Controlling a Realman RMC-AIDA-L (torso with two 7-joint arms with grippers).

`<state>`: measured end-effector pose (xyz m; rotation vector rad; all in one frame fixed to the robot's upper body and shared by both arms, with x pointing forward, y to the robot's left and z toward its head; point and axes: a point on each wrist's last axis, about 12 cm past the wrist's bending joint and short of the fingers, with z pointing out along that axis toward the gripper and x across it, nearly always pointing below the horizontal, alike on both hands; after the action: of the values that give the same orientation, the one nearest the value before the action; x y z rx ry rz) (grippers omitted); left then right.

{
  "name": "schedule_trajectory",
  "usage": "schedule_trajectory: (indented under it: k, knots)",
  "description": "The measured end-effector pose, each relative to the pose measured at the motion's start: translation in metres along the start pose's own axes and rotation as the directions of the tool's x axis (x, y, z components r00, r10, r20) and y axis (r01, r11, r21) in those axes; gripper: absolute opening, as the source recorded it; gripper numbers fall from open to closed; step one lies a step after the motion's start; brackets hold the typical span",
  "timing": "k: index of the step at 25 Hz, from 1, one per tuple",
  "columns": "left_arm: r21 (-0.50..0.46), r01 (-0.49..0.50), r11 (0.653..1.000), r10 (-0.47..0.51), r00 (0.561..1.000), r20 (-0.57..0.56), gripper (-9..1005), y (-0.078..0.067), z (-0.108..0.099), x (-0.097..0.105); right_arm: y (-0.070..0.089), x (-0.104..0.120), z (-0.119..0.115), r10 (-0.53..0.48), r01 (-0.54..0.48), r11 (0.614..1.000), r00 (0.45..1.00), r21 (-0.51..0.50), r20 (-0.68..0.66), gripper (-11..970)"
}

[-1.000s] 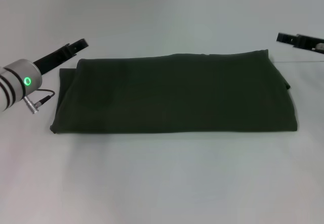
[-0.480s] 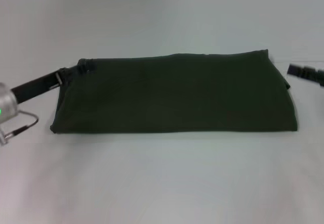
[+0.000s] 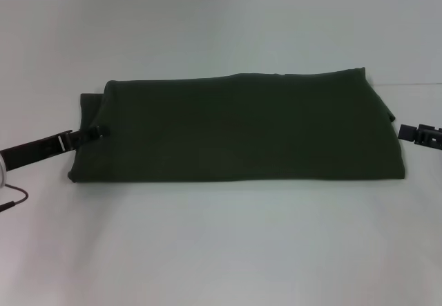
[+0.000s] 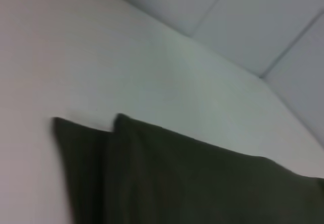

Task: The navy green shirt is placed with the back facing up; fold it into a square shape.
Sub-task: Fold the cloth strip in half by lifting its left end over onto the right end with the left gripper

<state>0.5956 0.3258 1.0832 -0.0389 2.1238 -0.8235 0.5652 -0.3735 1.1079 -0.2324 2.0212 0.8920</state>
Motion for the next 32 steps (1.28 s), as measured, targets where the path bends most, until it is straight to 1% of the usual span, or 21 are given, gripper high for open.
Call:
schedule_trajectory:
  k: [8, 12, 17, 28, 32]
  knots:
    - [-0.101, 0.011, 0.995, -0.012, 1.0, -0.012, 870, 0.012, 0.002, 0.01, -0.002, 0.002, 0.003, -0.009, 0.009, 1.0, 1.0, 0.018, -0.03, 792]
    - [-0.124, 0.009, 0.992, -0.013, 0.999, -0.03, 864, 0.015, 0.004, 0.014, -0.001, 0.003, 0.003, -0.007, 0.008, 1.0, 0.999, 0.017, -0.032, 792]
    - [-0.127, 0.01, 0.992, -0.017, 0.999, -0.051, 861, 0.015, 0.008, 0.02, -0.001, 0.003, 0.003, -0.005, 0.006, 1.0, 0.999, 0.018, -0.033, 792]
    - [-0.1, -0.008, 0.995, -0.001, 0.996, -0.086, 862, 0.01, 0.011, 0.023, -0.002, 0.002, 0.003, -0.006, 0.006, 1.0, 0.999, 0.017, -0.033, 792]
    - [-0.109, -0.018, 0.994, 0.008, 0.995, -0.098, 832, 0.011, 0.011, 0.024, -0.002, 0.002, 0.003, -0.003, 0.003, 1.0, 0.999, 0.017, -0.034, 792]
